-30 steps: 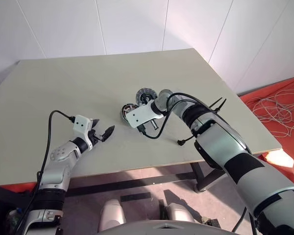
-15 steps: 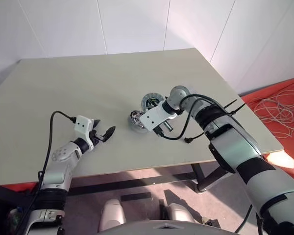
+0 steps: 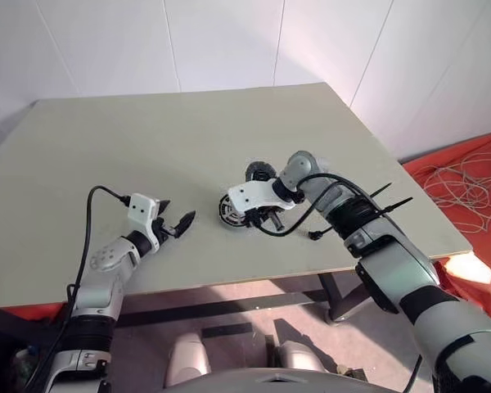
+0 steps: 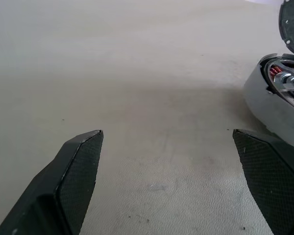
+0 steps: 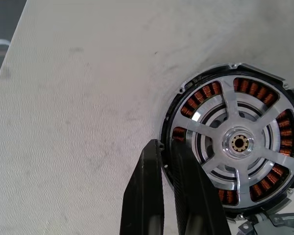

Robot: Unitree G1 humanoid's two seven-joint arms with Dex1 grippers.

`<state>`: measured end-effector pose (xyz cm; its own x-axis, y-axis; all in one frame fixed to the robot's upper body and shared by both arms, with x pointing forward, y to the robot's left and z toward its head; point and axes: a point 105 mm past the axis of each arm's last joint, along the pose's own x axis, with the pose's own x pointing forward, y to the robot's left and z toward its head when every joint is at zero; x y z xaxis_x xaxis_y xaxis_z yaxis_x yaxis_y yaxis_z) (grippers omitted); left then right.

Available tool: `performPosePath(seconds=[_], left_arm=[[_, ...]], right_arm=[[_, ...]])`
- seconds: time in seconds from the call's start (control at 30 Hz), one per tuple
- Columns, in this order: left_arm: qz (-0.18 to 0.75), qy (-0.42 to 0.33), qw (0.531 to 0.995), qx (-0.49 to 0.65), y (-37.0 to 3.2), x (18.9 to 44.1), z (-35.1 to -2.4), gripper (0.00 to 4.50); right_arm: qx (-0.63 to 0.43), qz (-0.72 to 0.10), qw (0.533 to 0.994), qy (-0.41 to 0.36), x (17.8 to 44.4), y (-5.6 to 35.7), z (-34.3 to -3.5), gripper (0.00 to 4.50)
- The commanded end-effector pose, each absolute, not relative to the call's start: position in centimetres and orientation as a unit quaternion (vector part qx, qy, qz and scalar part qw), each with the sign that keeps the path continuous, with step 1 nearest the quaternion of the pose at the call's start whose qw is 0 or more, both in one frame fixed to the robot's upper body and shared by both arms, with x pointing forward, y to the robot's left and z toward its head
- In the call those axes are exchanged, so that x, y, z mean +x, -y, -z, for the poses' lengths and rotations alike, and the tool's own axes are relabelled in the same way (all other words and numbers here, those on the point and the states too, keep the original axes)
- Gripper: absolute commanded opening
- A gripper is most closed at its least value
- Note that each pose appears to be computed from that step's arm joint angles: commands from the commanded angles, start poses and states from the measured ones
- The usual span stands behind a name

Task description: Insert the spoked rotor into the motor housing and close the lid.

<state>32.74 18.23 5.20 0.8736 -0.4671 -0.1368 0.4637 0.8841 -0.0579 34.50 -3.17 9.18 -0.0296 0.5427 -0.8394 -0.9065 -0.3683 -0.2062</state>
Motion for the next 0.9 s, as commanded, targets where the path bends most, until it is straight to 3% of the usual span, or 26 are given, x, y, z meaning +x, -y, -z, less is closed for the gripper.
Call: performPosePath(seconds=[0.03,0.23,0.5,0.7,0.9], left_arm=[[0.24,-0.055,0.969,-0.001,-18.2,32.8,-6.2,4.5],[0.239,-0.057,0.969,-0.002,-18.2,32.6,-5.9,4.5],[0.237,-0.057,0.97,-0.001,-18.2,32.6,-5.9,4.5],[0.237,-0.058,0.97,0.0,-18.3,32.7,-5.9,4.5],[0.236,-0.057,0.97,0.001,-18.5,32.8,-6.0,4.5]], right_arm=[[-0.389,-0.678,0.587,-0.212,34.5,0.6,-9.9,0.01],[-0.324,-0.632,0.661,-0.244,36.0,-1.0,-10.8,0.01],[-0.291,-0.617,0.684,-0.258,36.2,-2.1,-11.6,0.01],[-0.28,-0.635,0.669,-0.264,35.4,-2.2,-11.5,0.01],[-0.285,-0.639,0.668,-0.254,34.8,-2.4,-11.5,1.87]])
